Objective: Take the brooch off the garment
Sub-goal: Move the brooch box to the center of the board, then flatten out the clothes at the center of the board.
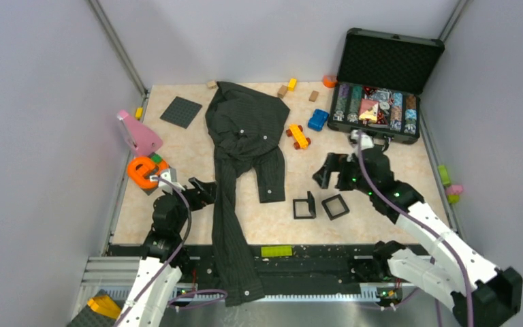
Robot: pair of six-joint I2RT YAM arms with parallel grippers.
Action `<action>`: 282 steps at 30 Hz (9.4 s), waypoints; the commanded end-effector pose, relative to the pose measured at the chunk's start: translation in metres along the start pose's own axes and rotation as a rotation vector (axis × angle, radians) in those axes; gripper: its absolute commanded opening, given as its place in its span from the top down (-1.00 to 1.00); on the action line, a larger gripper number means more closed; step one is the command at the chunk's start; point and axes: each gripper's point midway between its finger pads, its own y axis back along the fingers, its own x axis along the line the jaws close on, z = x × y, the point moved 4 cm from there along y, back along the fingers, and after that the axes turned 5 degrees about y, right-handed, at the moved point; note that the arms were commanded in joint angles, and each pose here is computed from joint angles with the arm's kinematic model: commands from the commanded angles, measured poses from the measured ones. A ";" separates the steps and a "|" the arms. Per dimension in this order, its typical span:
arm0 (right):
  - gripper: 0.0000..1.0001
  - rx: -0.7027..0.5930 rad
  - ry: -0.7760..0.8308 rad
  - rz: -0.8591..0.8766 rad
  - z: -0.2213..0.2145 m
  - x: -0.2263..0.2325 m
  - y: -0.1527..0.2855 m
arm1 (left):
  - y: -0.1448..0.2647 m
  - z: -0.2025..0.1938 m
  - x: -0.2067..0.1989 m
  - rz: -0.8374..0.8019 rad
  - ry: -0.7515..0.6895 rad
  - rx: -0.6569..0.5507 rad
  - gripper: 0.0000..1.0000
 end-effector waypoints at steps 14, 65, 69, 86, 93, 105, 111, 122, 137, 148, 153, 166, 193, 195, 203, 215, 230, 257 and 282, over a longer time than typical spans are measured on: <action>-0.35 0.248 0.161 -0.181 -0.049 0.034 -0.049 | -0.021 -0.013 -0.033 -0.019 -0.067 0.176 -0.65; 0.79 0.065 0.042 -0.408 0.038 -0.033 -0.074 | -0.084 -0.034 -0.013 0.254 -0.067 0.448 -0.12; 0.79 0.059 0.007 -0.485 0.051 -0.068 -0.080 | -0.088 -0.039 -0.013 0.256 -0.057 0.475 -0.10; -0.49 0.076 -0.064 -0.428 0.062 -0.097 -0.065 | -0.078 -0.029 -0.029 0.206 -0.091 0.544 1.00; -0.60 0.017 0.098 -0.216 0.089 0.005 -0.077 | -0.025 0.040 -0.059 0.229 -0.113 0.347 1.00; -0.64 0.192 0.217 -0.086 0.006 0.097 -0.195 | 0.016 0.102 -0.085 0.269 -0.170 0.233 1.00; -0.62 0.263 0.215 -0.029 -0.042 0.109 -0.199 | 0.014 0.131 -0.093 0.308 -0.225 0.181 1.00; 0.97 0.275 0.276 -0.177 -0.046 0.090 -0.188 | -0.007 0.172 -0.080 0.385 -0.228 0.115 1.00; 1.00 -0.252 0.160 -0.179 0.252 0.078 -0.031 | 0.016 0.355 -0.136 0.399 -0.161 -0.220 1.00; 1.00 -0.384 0.138 -0.146 0.284 0.079 0.057 | 0.044 0.367 -0.161 0.294 -0.136 -0.218 1.00; 1.00 -0.364 0.134 -0.034 0.253 0.084 0.085 | 0.066 0.351 -0.158 0.324 -0.131 -0.231 1.00; 1.00 0.069 0.088 0.232 0.059 0.105 0.043 | -0.063 0.403 -0.146 0.154 0.019 -0.152 1.00; -0.33 0.140 0.275 0.077 0.031 0.186 -0.191 | 0.012 0.263 -0.114 0.160 0.013 -0.150 1.00; -0.31 0.137 0.259 0.064 0.028 0.189 -0.210 | 0.017 0.262 -0.108 0.191 0.006 -0.187 1.00; -0.30 0.193 0.286 0.037 0.007 0.192 -0.260 | 0.027 0.275 -0.098 0.290 -0.074 -0.239 1.00; 0.10 0.273 0.267 -0.156 -0.029 0.172 -0.287 | 0.008 0.275 -0.075 0.381 -0.092 -0.223 1.00; 1.00 0.131 0.077 -0.121 0.053 0.108 -0.195 | -0.043 0.252 -0.101 0.133 -0.036 0.023 1.00; 1.00 -0.138 0.286 0.261 0.083 0.143 0.030 | 0.054 0.344 -0.195 0.105 -0.222 -0.250 1.00; 0.11 0.166 0.365 0.202 0.002 0.103 -0.067 | -0.116 0.218 -0.112 0.247 -0.162 0.209 -0.93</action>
